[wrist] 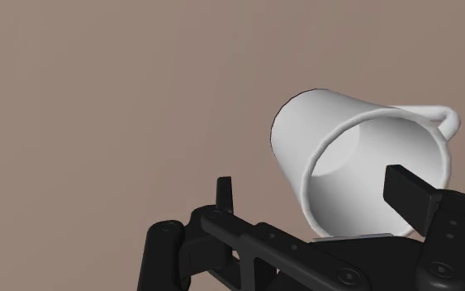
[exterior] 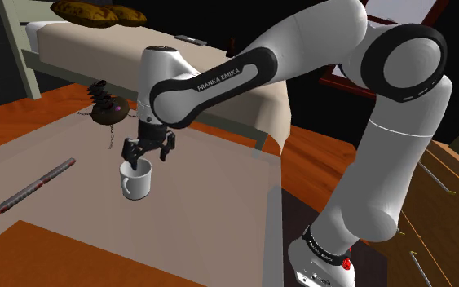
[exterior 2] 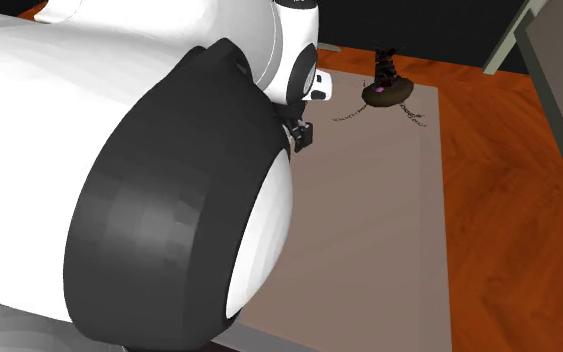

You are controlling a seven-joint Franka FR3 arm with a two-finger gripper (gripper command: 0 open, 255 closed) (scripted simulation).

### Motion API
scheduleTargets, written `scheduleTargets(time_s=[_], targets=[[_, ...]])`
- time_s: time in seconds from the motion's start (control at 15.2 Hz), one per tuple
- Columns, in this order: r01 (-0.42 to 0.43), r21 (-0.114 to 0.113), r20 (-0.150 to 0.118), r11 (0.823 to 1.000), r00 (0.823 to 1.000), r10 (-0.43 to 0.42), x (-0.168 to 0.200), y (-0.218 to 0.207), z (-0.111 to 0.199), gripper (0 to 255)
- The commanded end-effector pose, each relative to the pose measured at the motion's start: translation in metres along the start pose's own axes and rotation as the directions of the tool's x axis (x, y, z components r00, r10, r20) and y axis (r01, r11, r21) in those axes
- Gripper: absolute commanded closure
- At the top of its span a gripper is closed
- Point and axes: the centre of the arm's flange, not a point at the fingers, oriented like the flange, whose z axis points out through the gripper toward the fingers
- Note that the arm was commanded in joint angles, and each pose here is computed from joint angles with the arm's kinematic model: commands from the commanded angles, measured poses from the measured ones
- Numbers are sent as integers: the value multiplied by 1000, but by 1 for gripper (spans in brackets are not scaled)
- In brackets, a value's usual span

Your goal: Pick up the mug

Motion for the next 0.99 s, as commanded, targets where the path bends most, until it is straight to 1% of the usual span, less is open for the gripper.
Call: scheduleTargets(time_s=[0.0,0.2,0.33,0.4,0.92], targets=[[0,1,0,1000,1000,0,1,-1,10,0],[0,1,0,1000,1000,0,0,0,26,0],[0,1,0,1000,1000,0,0,1,29,0],[0,1,0,1000,1000,0,0,1,29,255],[0,1,0,1000,1000,0,0,1,29,255]])
